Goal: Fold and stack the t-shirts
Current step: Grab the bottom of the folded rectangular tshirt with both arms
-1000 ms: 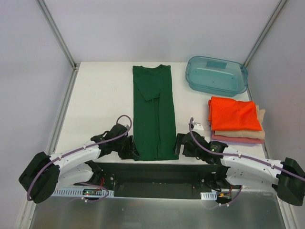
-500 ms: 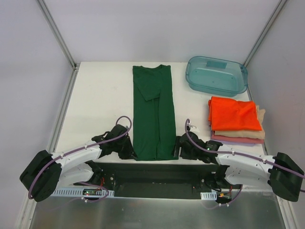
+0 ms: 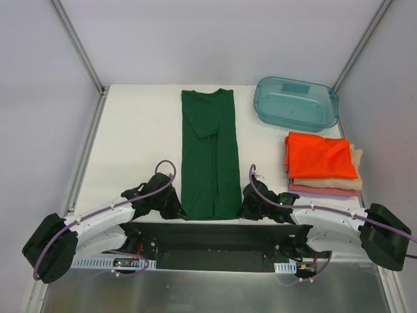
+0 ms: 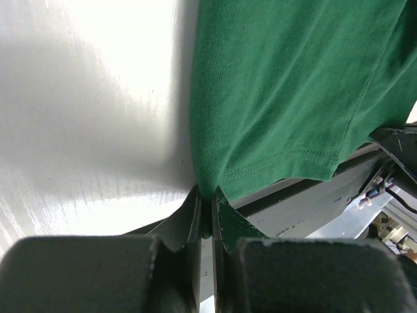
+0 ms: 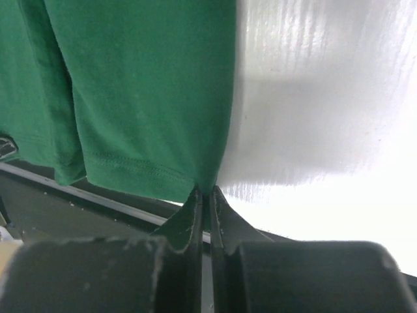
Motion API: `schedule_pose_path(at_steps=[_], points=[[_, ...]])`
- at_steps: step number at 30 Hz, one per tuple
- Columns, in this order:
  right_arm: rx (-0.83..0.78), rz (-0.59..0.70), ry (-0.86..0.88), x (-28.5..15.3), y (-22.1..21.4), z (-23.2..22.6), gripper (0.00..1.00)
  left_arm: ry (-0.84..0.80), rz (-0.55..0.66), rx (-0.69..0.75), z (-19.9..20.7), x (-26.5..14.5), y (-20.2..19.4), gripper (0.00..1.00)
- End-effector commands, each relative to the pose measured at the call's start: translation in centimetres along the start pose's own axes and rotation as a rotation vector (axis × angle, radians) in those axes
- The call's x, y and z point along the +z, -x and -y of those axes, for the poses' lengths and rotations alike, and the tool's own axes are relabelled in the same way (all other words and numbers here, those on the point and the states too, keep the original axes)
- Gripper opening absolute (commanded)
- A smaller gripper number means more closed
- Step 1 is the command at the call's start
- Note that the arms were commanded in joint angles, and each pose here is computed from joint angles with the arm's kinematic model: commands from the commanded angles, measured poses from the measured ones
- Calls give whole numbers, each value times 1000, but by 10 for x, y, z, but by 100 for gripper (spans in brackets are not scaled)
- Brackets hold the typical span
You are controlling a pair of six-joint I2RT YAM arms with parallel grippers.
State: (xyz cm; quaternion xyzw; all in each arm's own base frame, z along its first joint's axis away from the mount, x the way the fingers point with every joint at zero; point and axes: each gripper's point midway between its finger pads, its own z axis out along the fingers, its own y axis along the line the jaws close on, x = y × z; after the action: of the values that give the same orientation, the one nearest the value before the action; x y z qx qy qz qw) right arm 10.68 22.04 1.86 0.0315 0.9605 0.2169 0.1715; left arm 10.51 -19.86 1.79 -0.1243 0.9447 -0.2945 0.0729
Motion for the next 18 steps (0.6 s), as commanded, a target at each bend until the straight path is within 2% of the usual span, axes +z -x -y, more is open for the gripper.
schedule_pose_path(at_steps=[1, 8, 12, 18], points=[[-28, -16, 90, -8, -8, -14, 1, 5, -23, -12, -11, -2, -15, 0], [-127, -37, 231, -27, -19, -35, 1, -121, -14, 31, 8, -16, -23, 0], [-160, 74, 261, -37, 8, -53, 1, -152, 64, 70, 30, -26, -4, 0], [-135, 257, 248, -52, 72, -67, 1, -127, 198, 158, 67, -38, 40, 0]])
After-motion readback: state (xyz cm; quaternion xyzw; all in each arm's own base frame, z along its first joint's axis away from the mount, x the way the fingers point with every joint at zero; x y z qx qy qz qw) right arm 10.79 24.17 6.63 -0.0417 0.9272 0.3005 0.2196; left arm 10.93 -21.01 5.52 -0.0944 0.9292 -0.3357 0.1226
